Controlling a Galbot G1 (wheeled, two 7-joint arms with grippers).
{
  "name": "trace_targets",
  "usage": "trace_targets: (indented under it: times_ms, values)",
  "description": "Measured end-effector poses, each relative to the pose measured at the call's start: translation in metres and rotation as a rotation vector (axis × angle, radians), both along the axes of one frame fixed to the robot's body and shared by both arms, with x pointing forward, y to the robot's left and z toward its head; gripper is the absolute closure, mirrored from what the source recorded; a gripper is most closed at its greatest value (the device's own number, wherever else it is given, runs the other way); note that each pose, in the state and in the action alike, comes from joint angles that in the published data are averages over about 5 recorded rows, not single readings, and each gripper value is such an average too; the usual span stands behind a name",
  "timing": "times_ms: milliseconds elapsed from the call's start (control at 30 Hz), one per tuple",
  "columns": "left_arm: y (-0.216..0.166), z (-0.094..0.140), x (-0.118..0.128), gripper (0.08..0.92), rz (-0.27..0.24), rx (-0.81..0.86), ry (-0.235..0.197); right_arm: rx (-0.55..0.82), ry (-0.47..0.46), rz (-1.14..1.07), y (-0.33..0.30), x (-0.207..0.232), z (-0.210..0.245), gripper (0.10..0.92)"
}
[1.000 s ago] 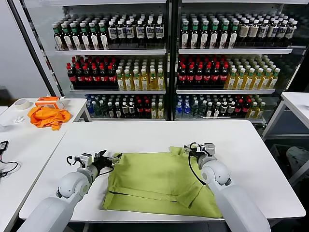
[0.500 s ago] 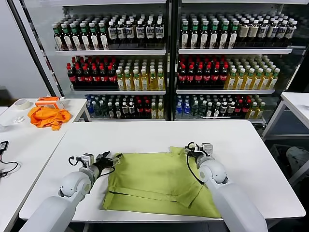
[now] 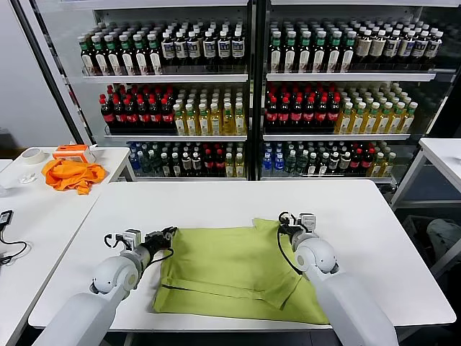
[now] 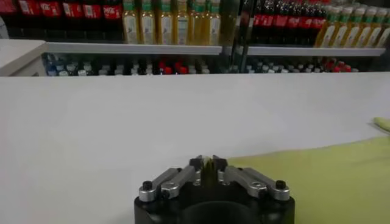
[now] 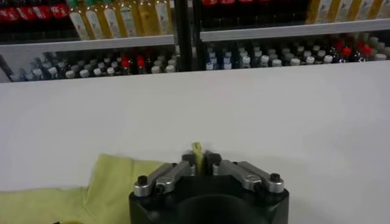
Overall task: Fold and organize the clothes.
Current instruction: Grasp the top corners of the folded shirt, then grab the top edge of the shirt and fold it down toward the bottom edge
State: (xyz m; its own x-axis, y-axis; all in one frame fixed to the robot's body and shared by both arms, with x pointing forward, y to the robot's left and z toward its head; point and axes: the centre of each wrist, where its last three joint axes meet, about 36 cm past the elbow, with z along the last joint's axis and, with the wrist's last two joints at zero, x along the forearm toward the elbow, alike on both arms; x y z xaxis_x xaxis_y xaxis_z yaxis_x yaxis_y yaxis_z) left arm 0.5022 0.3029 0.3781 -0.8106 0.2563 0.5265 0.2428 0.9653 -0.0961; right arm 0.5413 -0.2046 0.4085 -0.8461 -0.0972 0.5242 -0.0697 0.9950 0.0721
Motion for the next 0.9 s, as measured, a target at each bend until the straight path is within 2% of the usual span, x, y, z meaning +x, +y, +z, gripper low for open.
trace_targets:
  times_ms: [100, 433, 667, 900]
  values:
    - [0.001, 0.0, 0.001, 0.915, -0.003, -0.003, -0.009, 0.01, -0.015, 0.005, -0.001, -0.001, 0.005, 0.917]
    - [0.012, 0.006, -0.007, 0.918, 0.002, -0.021, -0.058, 0.026, -0.055, 0.032, -0.005, -0.023, 0.029, 0.917]
    - [0.017, 0.015, -0.022, 0.918, -0.004, -0.054, -0.099, 0.016, -0.074, 0.043, -0.017, -0.055, 0.043, 0.917]
    - [0.016, 0.022, -0.049, 0.918, -0.032, -0.072, -0.113, -0.004, -0.077, 0.054, -0.028, -0.094, 0.049, 0.917]
